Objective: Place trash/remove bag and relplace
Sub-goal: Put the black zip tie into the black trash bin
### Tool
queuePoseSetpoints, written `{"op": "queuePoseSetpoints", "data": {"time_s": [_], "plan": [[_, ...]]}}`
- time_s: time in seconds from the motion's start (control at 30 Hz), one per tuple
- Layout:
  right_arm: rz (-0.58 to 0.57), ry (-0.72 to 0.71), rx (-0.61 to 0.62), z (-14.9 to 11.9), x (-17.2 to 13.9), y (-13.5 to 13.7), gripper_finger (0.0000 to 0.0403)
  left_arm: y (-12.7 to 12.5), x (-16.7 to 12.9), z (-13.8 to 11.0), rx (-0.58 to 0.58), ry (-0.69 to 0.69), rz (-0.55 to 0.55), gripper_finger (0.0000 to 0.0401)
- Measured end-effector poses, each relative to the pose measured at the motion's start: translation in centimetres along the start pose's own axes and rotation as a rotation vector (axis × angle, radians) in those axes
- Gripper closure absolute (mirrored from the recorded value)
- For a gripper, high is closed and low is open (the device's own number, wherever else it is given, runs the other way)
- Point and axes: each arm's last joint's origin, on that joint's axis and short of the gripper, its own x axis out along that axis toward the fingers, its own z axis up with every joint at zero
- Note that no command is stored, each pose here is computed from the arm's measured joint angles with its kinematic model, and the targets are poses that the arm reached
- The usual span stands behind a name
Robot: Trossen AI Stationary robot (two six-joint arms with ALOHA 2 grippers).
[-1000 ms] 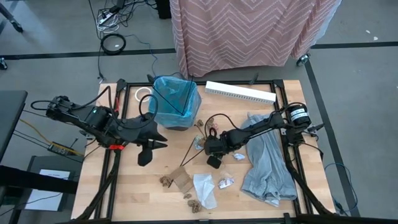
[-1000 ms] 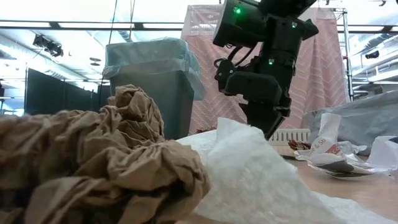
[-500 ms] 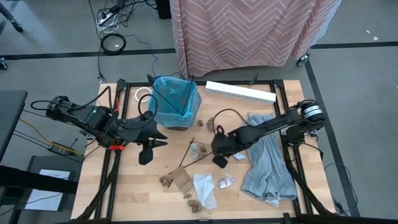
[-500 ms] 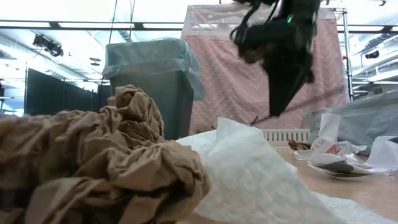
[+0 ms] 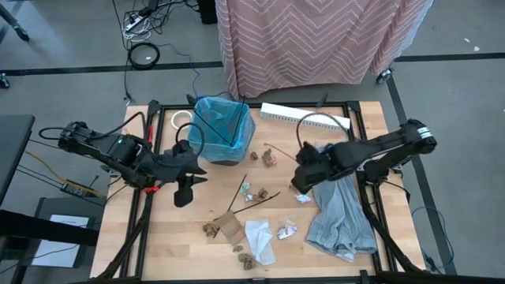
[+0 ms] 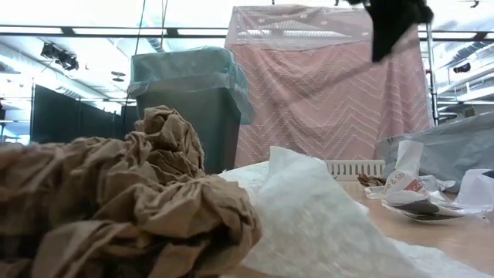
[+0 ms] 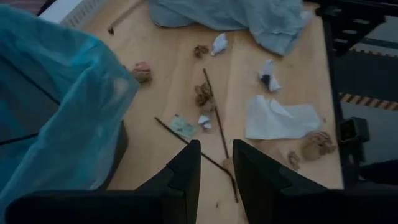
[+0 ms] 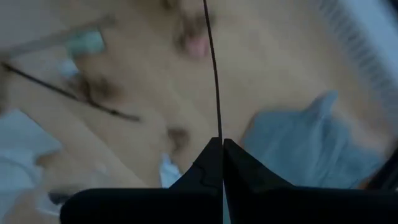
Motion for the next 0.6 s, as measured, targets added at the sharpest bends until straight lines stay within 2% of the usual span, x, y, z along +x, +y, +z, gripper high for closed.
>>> {"op": "queuePoseSetpoints", "data": {"time_s": [0.17,0.27,0.43,0.6], "plan": [[0.028,-0.204,-0.018,4.2,-4.6,-0.6,0.0403,0.2,-0.3,0.1,-0.005,-0.034,0.040,0.0300],[0.028,-0.274,-0.064,7.0,-6.1,-0.7,0.0403,0.4,-0.5,0.1,-0.007,-0.046,0.053,0.0300],[-0.026,-0.243,-0.225,11.3,-5.6,-0.4,0.0403,0.6,-0.8,-0.1,-0.014,-0.052,0.073,0.0300],[-0.044,-0.176,-0.403,14.4,-4.0,0.5,0.0403,0.9,-1.1,-0.3,-0.027,-0.046,0.101,0.0300]]}}
